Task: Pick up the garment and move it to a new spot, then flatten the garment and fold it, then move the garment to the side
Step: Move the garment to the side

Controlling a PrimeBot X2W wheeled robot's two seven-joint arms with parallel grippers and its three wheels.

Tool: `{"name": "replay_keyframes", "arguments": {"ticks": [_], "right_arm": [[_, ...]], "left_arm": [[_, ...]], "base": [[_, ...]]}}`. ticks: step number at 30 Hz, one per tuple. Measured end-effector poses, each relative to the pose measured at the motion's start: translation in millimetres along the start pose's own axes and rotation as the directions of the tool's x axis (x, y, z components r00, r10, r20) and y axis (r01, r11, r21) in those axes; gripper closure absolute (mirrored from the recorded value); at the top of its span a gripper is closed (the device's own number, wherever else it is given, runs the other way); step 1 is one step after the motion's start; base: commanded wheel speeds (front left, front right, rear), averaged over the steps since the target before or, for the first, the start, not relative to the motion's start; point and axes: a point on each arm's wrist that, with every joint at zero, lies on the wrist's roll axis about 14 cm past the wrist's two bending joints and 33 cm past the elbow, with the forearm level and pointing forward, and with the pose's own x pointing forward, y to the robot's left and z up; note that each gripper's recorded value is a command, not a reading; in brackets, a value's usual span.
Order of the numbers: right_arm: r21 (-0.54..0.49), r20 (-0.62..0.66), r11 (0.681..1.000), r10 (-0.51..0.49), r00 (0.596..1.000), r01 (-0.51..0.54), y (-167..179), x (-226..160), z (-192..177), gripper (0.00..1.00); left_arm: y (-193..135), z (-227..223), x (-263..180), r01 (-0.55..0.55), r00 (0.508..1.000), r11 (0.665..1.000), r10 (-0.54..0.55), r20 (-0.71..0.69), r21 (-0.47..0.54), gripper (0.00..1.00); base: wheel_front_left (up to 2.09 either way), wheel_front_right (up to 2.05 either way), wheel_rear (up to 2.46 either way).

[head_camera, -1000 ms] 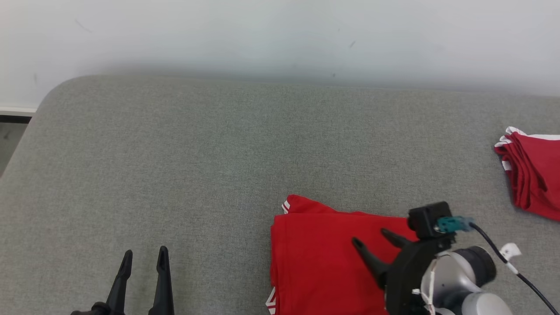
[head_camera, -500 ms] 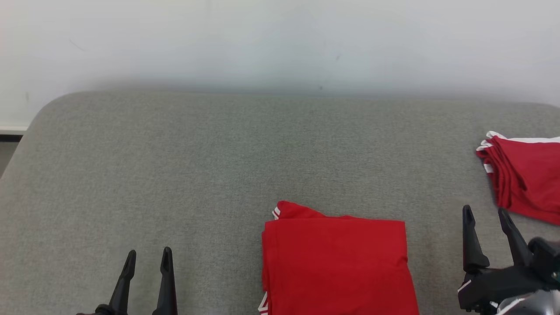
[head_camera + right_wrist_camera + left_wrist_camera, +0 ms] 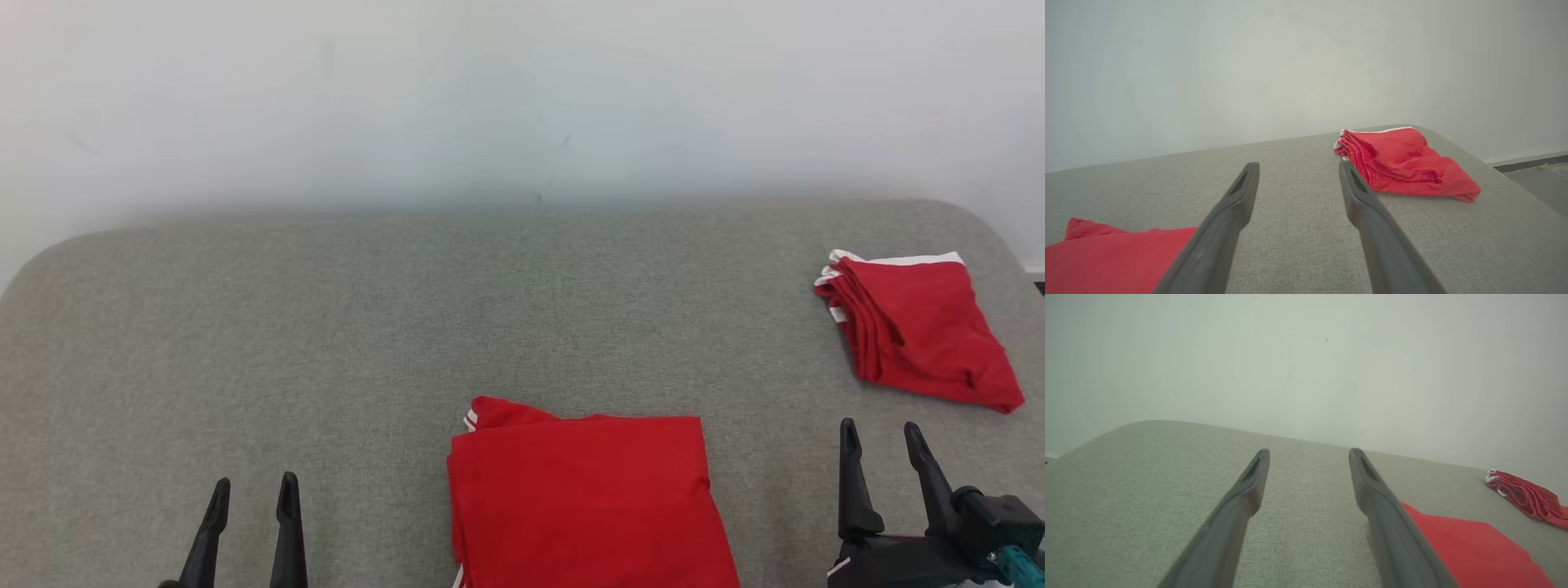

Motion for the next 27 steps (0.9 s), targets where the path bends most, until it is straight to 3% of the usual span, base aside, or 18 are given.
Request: {"name": "replay_keyframes", "arguments": {"ticks": [4,15,27], "right_arm": [[0.0,-0.021,1.0,0.002,1.0,-0.002,0.9,-4.6,-6.7,0.0],[-0.021,-0.039,0.989,0.146,0.989,-0.147,48.5,-2.7,-9.1,0.0],[-0.007,-0.044,0.985,0.174,0.984,-0.175,58.8,0.0,-8.6,0.0]], "left_arm": [[0.3,-0.9,0.8,-0.002,1.0,1.0,0.002,-0.001,-0.005,0.0],[20.8,-9.4,-10.5,-0.073,0.997,0.997,0.073,-0.029,-0.005,0.0],[26.6,-9.3,-16.2,-0.096,0.995,0.995,0.096,-0.029,0.0,0.0]], "base": [[0.0,0.0,0.0],[0.0,0.0,0.0],[0.0,0.0,0.0]]}}
